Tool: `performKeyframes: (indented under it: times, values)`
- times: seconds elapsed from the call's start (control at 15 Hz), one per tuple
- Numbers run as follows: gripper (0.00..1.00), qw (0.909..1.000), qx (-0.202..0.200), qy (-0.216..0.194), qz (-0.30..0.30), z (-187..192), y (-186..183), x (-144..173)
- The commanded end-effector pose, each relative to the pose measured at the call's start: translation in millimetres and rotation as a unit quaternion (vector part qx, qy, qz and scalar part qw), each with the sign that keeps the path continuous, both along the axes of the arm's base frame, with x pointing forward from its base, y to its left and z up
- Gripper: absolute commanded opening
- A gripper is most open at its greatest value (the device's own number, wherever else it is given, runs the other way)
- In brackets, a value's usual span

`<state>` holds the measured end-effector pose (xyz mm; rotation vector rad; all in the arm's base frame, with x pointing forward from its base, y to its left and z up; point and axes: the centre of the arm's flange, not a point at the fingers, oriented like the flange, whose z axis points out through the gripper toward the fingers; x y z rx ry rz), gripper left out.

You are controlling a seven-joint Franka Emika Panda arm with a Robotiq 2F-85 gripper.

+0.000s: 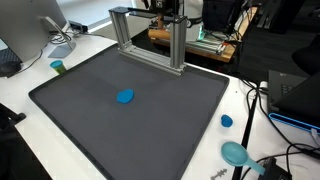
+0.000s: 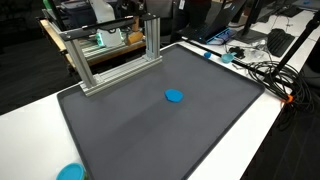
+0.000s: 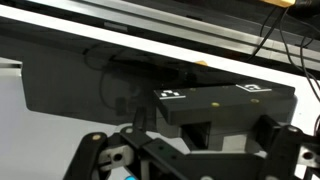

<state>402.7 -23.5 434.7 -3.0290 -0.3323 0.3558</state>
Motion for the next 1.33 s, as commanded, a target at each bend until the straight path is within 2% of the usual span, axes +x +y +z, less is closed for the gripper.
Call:
performKeyframes:
  times: [0.0,0.4,1.0,1.27]
  values:
    - [1.00,0.9991,0.003,0.039,-0.018,-4.8,5.6,13.9]
    - [1.00,0.9981,0.002,0.061,-0.014,-12.2,8.4,11.1]
    - [1.00,0.9960,-0.035,0.036,-0.074,26.9,-5.8,4.5]
    - [1.00,0.9945,-0.033,-0.034,-0.093,72.0,-14.8,-25.1]
